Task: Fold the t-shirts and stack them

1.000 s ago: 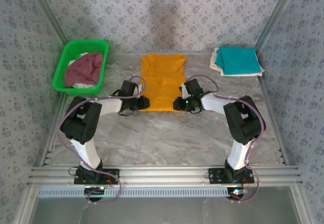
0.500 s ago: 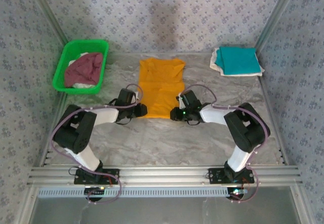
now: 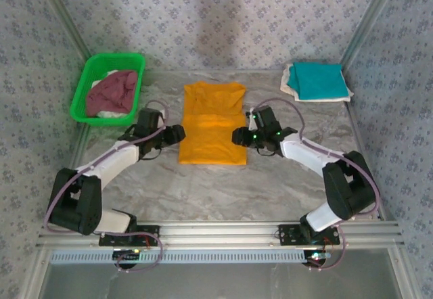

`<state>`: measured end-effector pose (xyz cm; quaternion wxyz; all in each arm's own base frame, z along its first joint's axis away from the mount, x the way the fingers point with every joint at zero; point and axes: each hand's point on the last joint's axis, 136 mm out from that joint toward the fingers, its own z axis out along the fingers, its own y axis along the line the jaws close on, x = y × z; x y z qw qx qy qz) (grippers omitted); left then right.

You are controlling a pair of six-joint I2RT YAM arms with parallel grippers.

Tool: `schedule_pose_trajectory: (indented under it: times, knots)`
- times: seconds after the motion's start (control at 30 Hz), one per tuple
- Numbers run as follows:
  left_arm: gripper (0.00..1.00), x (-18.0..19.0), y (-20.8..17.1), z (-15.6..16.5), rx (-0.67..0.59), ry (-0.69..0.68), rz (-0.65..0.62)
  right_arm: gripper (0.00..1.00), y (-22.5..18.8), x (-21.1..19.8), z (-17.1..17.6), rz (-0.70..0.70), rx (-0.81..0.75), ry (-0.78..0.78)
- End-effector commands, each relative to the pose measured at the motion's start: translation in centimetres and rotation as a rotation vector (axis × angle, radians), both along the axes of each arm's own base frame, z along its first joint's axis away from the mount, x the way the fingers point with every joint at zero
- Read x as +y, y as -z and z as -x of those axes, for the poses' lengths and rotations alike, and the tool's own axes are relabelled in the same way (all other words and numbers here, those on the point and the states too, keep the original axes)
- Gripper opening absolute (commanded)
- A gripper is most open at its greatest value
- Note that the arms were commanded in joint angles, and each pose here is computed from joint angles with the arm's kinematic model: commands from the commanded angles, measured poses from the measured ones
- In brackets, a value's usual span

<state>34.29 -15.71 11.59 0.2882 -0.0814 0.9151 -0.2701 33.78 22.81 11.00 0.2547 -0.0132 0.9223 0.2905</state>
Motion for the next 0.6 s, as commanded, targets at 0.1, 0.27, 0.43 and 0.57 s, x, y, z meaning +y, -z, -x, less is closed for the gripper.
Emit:
schedule_pose_trajectory:
  times: [0.1, 0.27, 0.43, 0.57]
  knots:
    - [0.55, 0.8, 2.1, 2.7, 0.121, 0.024, -0.002, 0.52, 1.5, -3.3, -0.1, 0.050, 0.020, 0.071]
    - [0.55, 0.6, 4.8, 4.5, 0.186, 0.037, -0.012, 0.53, 2.4, -4.0, 0.0, 0.088, 0.018, 0.083]
    - [0.56, -0.6, 6.5, 4.9, 0.216, 0.077, -0.033, 0.54, 3.1, -4.2, -0.1, 0.112, 0.017, 0.081]
    - [0.57, -1.8, 7.3, 4.6, 0.215, 0.101, -0.022, 0.54, 3.5, -4.5, 0.0, 0.124, 0.012, 0.083]
